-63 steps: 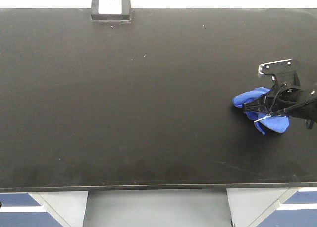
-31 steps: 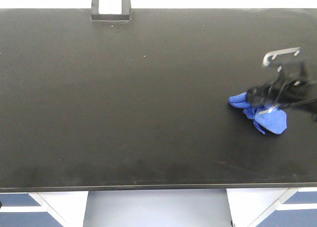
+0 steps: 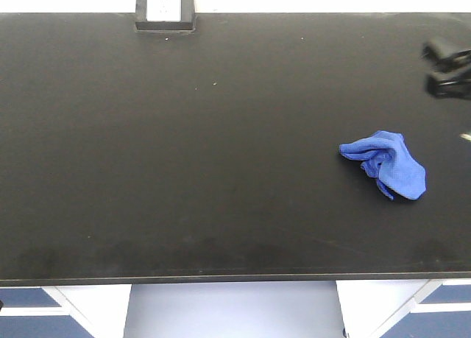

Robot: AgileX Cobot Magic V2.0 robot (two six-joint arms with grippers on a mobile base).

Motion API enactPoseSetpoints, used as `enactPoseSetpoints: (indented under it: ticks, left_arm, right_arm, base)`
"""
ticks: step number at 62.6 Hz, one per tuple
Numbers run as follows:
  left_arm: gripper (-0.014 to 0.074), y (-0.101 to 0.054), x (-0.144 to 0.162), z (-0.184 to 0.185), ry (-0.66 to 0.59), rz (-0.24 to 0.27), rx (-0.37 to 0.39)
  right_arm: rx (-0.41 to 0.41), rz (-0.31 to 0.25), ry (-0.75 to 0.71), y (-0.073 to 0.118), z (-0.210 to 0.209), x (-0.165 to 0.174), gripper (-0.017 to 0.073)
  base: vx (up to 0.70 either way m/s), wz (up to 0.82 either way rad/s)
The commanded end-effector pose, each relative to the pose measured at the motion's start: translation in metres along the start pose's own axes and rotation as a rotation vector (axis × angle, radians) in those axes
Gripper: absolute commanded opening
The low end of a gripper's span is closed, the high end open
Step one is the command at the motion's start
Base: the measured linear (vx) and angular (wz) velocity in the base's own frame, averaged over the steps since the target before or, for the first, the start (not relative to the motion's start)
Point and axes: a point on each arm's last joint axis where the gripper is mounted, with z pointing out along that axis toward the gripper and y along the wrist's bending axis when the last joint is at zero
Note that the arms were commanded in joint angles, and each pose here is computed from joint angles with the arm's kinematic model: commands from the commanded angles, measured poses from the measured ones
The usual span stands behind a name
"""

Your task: Wipe right workspace with blue cloth

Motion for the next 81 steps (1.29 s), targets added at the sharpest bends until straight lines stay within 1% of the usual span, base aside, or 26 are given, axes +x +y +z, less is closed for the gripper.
enactPoseSetpoints:
  ticks: [1,2,3,6,7,21,57,62,66,73,81]
  left_arm:
    - [-0.0006,-0.001,0.002,0.001,-0.063,-0.006,0.018]
    - [-0.0006,-0.001,0.002,0.001,-0.063,-0.006,0.018]
    - [-0.0006,-0.001,0.002,0.001,-0.063,-0.006,0.018]
    - [-0.0006,-0.001,0.002,0.001,-0.063,-0.006,0.018]
    - [-0.0006,-0.001,0.002,0.001,-0.063,-0.006,0.018]
    - [-0.0006,-0.001,0.002,0.001,-0.063,-0.006,0.018]
    - [-0.0006,-0.001,0.002,0.001,-0.063,-0.006,0.018]
    - [-0.0006,-0.001,0.002,0.001,-0.063,-0.006,0.018]
    - [-0.0006,-0.001,0.002,0.001,-0.063,-0.006,0.018]
    - [-0.0006,-0.001,0.002,0.001,-0.063,-0.006,0.018]
    - [-0.0006,-0.001,0.002,0.001,-0.063,-0.006,0.018]
  right_arm:
    - [0.002,-0.008,-0.110,0.002,-0.029,-0.021,0.0331]
    - [-0.038,-0.025,-0.150,0.008,-0.055,-0.026,0.0113]
    - [-0.041,-0.026,-0.155,0.009,-0.058,-0.026,0.0071]
    - [-0.042,-0.033,-0.175,0.010,-0.066,-0.028,-0.0010]
    - [-0.042,-0.033,-0.181,0.010,-0.068,-0.028,-0.0015]
    - [-0.053,-0.043,-0.224,0.013,-0.086,-0.031,-0.0009]
    - [-0.048,-0.043,-0.233,0.013,-0.088,-0.032,-0.0009]
    - [-0.040,-0.051,-0.240,0.012,-0.089,-0.032,-0.0009]
    - [-0.034,-0.075,-0.235,0.012,-0.091,-0.032,-0.0008]
    - [0.000,-0.098,-0.193,0.010,-0.098,-0.027,-0.0008]
    - [0.083,-0.080,-0.183,0.005,-0.104,-0.015,-0.0008]
  base:
    - [0.00,0.00]
    - [0.00,0.00]
    - [0.00,0.00]
    - [0.00,0.00]
    - [0.00,0.00]
    - [0.00,0.00]
    - [0.00,0.00]
    - [0.00,0.00]
    - [0.00,0.00]
    - [0.00,0.00]
    - [0.00,0.00]
